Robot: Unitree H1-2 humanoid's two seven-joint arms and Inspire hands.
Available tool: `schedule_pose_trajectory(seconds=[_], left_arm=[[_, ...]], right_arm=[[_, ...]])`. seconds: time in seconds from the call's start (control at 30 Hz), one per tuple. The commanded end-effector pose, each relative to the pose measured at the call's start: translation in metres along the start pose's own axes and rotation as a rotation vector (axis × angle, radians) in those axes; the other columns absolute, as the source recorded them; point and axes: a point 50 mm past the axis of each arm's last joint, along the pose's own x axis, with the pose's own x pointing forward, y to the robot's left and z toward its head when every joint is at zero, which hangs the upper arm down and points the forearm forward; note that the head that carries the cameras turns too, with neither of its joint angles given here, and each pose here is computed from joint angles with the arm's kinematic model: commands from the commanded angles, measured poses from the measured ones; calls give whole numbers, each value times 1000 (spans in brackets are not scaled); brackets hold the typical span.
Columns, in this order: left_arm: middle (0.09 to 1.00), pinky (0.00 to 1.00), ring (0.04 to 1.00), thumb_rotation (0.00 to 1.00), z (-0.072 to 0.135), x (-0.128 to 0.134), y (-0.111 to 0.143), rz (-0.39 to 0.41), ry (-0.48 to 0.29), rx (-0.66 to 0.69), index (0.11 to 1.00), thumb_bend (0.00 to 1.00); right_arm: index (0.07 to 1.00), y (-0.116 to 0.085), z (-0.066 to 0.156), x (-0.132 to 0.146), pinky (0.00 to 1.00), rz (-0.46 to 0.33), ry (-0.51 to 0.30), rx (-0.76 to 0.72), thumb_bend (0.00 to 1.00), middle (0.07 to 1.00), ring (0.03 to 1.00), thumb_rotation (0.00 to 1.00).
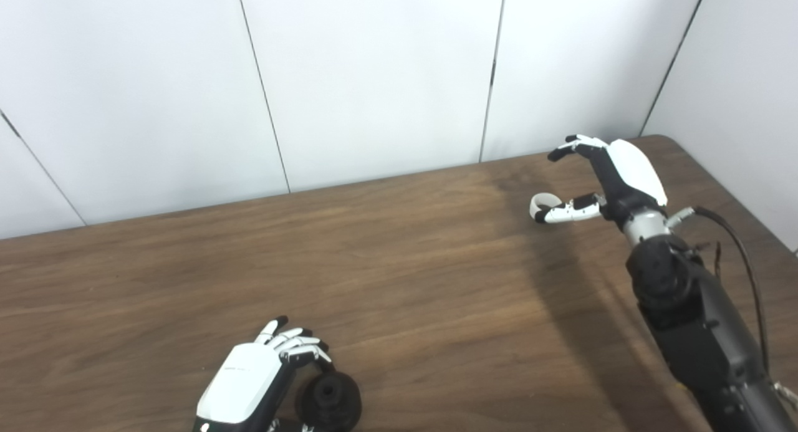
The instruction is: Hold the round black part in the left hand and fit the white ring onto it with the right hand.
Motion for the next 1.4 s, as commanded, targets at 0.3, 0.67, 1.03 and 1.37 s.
schedule_pose_trajectory(seconds=[0.3,0.67,1.03,1.37], left_arm=[[759,992,855,49,-11,-9,2,-19,5,28,485,522],[757,979,850,49,-10,-9,3,-15,4,29,484,522],[756,990,852,50,-12,-9,4,-2,0,27,484,522],[756,982,851,50,-11,-10,4,-6,4,33,484,522]], right_arm=[[682,-26,8,49,838,28,56,-89,851,893,936,231],[675,-17,7,59,857,107,103,-143,848,890,939,247],[667,-10,1,63,864,142,133,-170,857,875,933,226],[673,-8,-7,67,812,146,179,-158,845,891,942,241]])
